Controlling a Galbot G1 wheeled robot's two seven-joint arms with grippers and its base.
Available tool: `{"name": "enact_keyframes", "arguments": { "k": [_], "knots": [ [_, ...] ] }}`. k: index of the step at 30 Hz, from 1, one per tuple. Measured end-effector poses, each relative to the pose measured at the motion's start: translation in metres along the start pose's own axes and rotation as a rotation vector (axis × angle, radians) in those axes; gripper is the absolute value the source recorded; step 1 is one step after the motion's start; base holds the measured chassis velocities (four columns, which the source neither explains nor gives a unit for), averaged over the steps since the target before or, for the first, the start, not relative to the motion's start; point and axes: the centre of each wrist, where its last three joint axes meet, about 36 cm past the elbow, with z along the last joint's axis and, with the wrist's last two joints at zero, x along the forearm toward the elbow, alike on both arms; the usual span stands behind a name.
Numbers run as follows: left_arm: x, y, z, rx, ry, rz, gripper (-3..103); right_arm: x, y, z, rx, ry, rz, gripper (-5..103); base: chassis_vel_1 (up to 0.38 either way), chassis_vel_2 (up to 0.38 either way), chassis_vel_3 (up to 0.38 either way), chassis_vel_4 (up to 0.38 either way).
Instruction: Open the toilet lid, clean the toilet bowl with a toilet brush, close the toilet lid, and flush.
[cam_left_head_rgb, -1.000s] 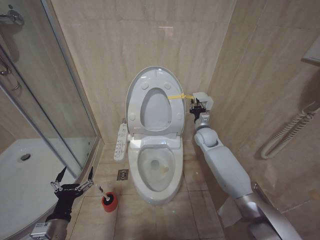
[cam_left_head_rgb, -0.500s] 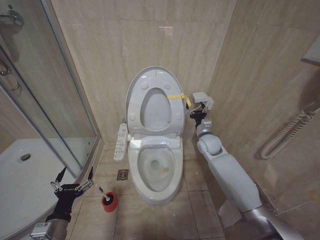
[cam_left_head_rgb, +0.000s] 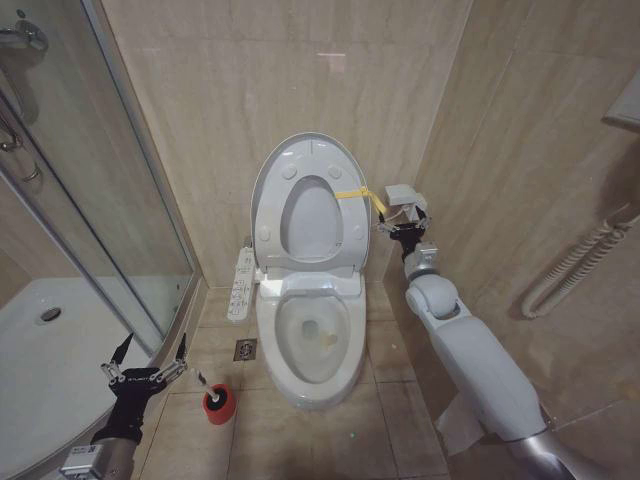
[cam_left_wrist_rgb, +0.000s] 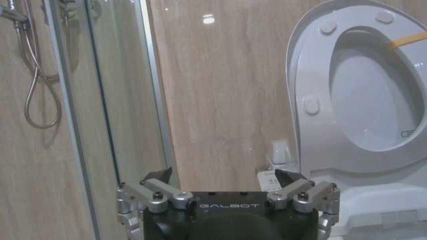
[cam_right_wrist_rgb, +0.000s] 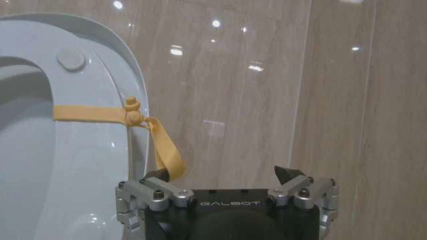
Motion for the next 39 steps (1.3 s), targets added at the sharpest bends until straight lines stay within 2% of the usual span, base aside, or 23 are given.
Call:
{"name": "enact_keyframes", "arguments": {
  "k": [6,15,31,39],
  "knots": [
    [0.000,0.000,0.000,0.000,0.000,0.000,100,0.023,0.003,-0.006,-0.044,0.032,-0.046,100,0.000,0.000,0.000,0.000],
    [0.000,0.000,0.000,0.000,0.000,0.000,100,0.053,0.015,-0.011,-0.070,0.046,-0.089,100,0.000,0.000,0.000,0.000],
    [0.000,0.000,0.000,0.000,0.000,0.000,100,0.133,0.031,0.007,-0.145,0.124,-0.011,100,0.000,0.000,0.000,0.000],
    [0.000,0.000,0.000,0.000,0.000,0.000,100,0.161,0.036,0.016,-0.132,0.139,0.025,100,0.000,0.000,0.000,0.000]
  ]
}}
